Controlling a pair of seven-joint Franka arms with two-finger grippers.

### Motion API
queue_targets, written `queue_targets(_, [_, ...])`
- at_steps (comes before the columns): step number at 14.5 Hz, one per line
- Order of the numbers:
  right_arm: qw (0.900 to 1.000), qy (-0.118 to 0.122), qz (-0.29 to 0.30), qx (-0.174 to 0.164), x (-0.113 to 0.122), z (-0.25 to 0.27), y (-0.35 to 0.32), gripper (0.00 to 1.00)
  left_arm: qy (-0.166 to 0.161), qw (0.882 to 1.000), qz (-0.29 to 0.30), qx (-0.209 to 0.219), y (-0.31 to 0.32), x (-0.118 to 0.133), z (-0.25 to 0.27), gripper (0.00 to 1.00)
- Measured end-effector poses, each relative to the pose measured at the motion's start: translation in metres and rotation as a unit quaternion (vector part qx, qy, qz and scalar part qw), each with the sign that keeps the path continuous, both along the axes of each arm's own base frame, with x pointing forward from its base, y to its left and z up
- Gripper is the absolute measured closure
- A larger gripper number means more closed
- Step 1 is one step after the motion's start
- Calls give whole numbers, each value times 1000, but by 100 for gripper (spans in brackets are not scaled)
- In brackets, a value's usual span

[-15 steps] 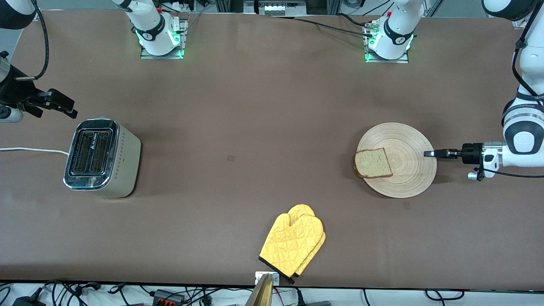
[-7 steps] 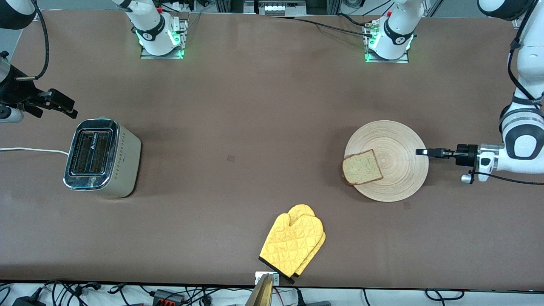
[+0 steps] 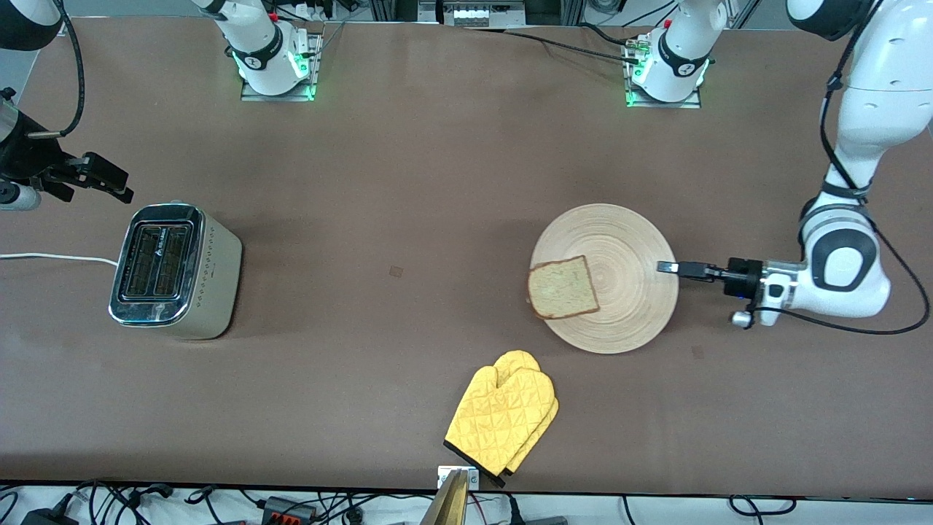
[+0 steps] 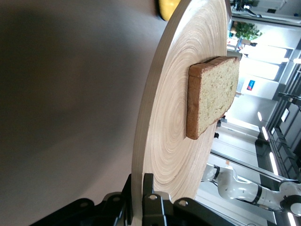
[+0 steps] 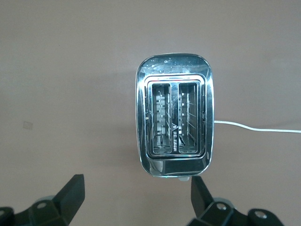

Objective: Move plate and put bread in toaster
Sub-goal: 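Slide the plate toward the toaster with the left gripper, then slide the plate further while the right gripper reaches the bread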

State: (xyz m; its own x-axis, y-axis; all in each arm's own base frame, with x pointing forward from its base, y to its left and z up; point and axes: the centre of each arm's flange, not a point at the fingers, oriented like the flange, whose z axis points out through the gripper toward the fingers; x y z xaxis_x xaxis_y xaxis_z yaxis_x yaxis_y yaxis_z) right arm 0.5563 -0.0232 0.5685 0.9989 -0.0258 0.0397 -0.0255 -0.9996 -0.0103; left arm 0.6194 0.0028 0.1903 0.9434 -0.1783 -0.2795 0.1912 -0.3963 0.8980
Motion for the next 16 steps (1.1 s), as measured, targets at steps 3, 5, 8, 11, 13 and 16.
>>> queue_targets(3, [1000,4,1,0,-1,-2,1,0,2,999,-24,-30,-76,2,2,91])
queue_targets(5, [1000,7,3,0,-1,-4,3,0,3,998,-46,-38,-120,-1,2,91])
queue_targets(8, [1000,20,8,1,2,-18,9,0,-15,996,-81,-30,-175,2,2,91])
queue_targets(11, [999,39,31,0,10,-40,34,0,-31,995,-92,-12,-215,2,-8,91])
queue_targets(13, [998,48,45,0,15,-53,51,0,-39,996,-84,-8,-240,0,-13,91])
queue_targets(16, [996,66,56,0,22,-77,65,0,-49,995,-84,0,-279,-9,-18,91])
